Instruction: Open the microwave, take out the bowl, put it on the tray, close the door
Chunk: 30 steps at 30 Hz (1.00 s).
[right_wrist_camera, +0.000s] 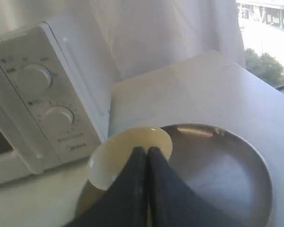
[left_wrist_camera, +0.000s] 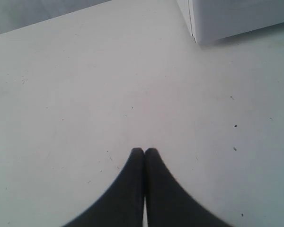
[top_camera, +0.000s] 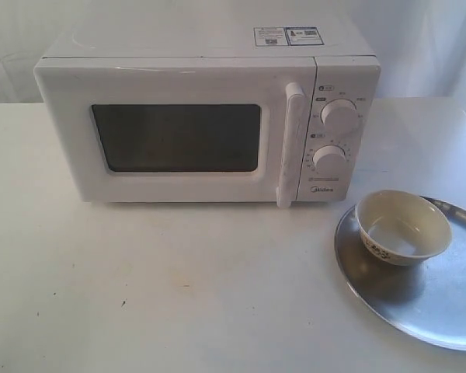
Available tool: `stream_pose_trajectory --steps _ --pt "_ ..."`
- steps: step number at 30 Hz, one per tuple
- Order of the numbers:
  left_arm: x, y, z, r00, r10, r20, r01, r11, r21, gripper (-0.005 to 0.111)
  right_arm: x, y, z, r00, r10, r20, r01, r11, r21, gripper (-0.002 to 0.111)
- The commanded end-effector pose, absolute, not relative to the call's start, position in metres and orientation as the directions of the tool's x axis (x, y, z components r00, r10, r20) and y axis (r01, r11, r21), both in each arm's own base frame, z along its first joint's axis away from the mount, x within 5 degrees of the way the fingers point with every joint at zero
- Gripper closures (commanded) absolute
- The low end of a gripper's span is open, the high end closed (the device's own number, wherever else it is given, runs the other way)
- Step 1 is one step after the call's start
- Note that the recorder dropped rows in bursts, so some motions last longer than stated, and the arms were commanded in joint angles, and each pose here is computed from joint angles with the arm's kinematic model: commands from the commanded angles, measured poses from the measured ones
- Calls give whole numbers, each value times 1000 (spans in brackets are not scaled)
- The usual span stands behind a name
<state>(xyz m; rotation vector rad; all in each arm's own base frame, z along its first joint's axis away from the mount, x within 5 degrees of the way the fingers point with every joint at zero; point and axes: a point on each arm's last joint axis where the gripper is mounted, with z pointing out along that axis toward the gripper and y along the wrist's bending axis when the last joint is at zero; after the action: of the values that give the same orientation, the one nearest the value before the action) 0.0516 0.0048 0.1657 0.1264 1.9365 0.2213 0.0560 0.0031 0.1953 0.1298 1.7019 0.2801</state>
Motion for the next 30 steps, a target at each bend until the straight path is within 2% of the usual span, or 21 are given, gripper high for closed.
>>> stream_pose_trajectory --steps 1,4,7,16,23,30 --pt "51 4 166 -364 186 -913 -13 979 204 107 55 2 190 -171 -3 -985 -101 995 15 108" --pt "51 4 166 -364 186 -913 -13 979 204 107 55 6 188 -170 -174 -970 -166 975 -145 108" --pt "51 4 166 -364 186 -913 -13 979 204 107 54 7 187 -159 -245 -957 -194 958 -213 108" --pt "51 4 166 -364 186 -913 -13 979 204 107 54 5 186 -176 -243 -954 -156 964 -217 108" --pt "51 4 166 -364 186 -913 -13 979 204 107 54 4 186 -198 -149 -969 -124 984 -126 108" --pt "51 4 166 -364 186 -913 -13 979 204 107 54 3 186 -202 -149 -968 -109 986 -129 108"
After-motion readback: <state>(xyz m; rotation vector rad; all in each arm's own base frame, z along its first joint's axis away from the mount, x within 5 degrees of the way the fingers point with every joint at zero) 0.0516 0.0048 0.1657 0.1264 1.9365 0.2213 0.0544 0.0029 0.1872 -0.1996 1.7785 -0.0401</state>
